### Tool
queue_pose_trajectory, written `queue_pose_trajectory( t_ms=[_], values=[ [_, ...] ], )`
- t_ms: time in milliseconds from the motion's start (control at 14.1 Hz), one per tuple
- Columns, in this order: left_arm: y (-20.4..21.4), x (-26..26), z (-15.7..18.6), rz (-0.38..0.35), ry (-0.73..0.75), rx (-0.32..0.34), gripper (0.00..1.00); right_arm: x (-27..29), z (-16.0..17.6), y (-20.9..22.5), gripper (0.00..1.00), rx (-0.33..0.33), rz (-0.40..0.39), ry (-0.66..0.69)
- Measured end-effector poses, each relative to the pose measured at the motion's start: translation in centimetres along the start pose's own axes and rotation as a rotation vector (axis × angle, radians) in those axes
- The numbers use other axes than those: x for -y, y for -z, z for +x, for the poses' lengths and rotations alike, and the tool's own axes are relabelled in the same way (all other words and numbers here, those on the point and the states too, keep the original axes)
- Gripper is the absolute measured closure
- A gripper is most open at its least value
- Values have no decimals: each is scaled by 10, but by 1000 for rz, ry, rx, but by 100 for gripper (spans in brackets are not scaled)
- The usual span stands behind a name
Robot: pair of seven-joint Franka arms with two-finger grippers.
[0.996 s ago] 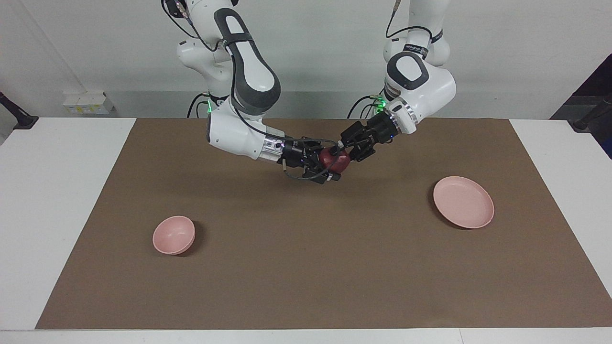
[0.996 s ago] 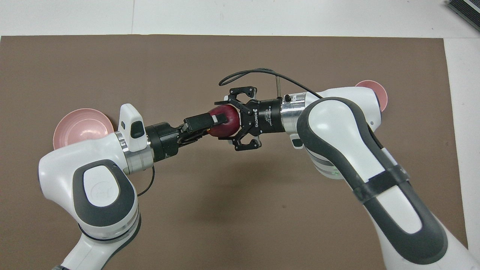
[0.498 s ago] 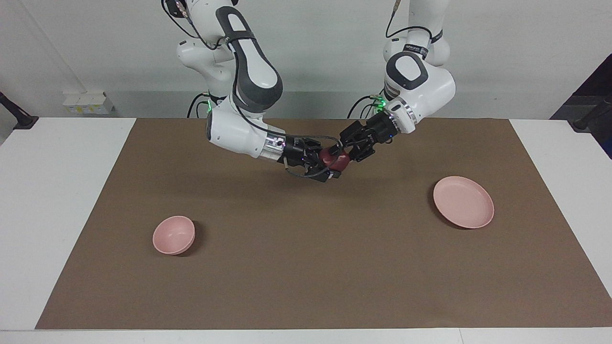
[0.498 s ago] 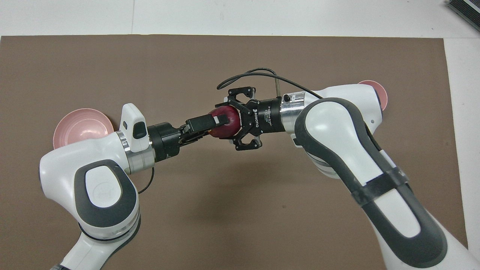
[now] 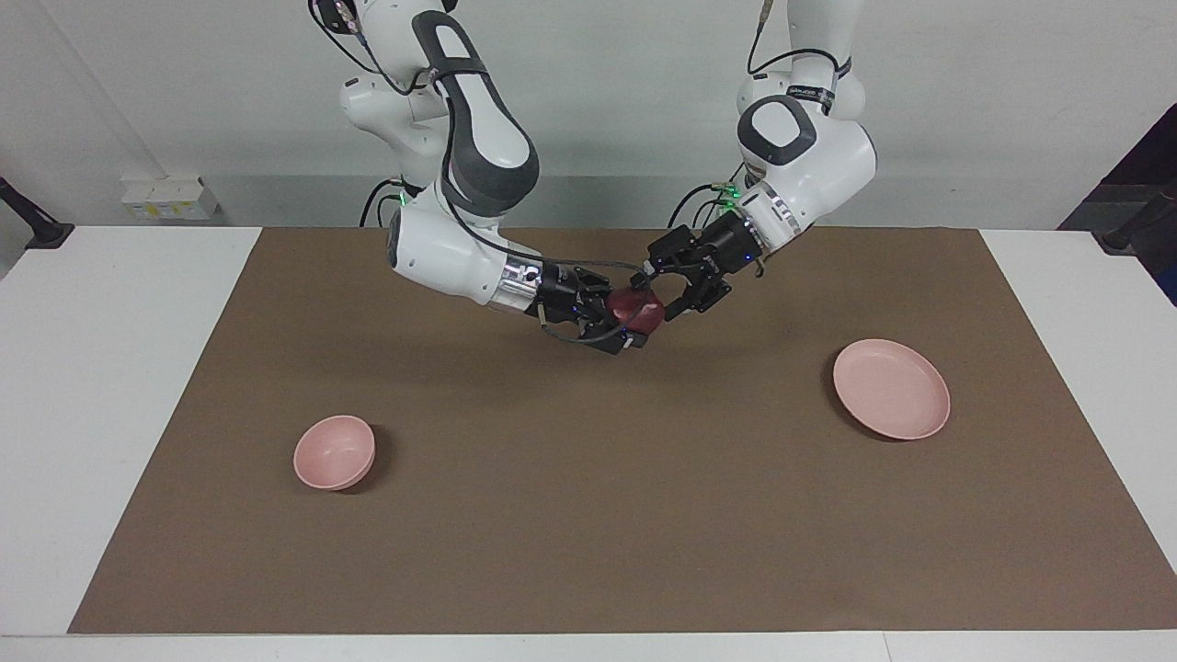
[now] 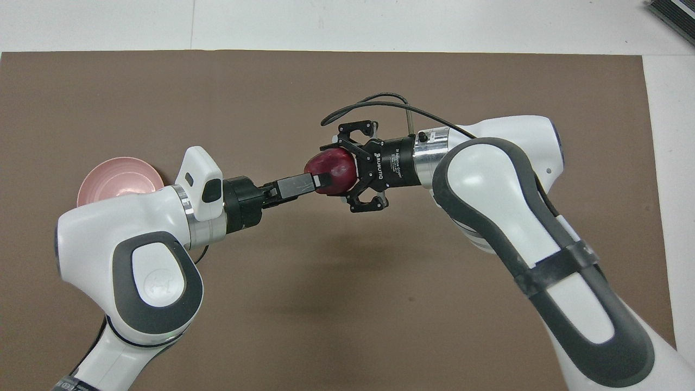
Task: Move apple from plate to bowl
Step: 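Open the left gripper while the right gripper pulls the apple away, then carry the apple over the pink bowl while the left gripper withdraws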
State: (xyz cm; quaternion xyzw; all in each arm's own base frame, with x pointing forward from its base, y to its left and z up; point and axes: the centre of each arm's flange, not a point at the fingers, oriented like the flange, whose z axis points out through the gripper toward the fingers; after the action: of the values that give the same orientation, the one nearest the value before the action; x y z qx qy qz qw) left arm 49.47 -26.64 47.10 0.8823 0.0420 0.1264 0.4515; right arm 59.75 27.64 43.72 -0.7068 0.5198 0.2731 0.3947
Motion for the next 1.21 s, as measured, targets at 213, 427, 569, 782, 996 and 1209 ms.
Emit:
queue_pose_trajectory(
  t_ms=[213, 427, 569, 782, 996, 1209],
  values=[
    [5, 13, 5, 69, -55, 10, 0, 7, 16, 31, 20, -136, -32, 90],
    [22, 37, 20, 171, -133, 61, 0, 10, 35, 61, 20, -269, -100, 267],
    [39, 60, 29, 256, -184, 156, 0, 10, 49, 75, 20, -357, -165, 400],
    [67, 88, 40, 434, -270, 271, 0, 13, 69, 101, 20, -447, -249, 608],
    [104, 95, 60, 629, -363, 351, 0, 13, 88, 120, 20, -536, -392, 840],
    [155, 69, 88, 735, -396, 361, 0, 19, 115, 146, 20, -615, -469, 1053]
  ],
)
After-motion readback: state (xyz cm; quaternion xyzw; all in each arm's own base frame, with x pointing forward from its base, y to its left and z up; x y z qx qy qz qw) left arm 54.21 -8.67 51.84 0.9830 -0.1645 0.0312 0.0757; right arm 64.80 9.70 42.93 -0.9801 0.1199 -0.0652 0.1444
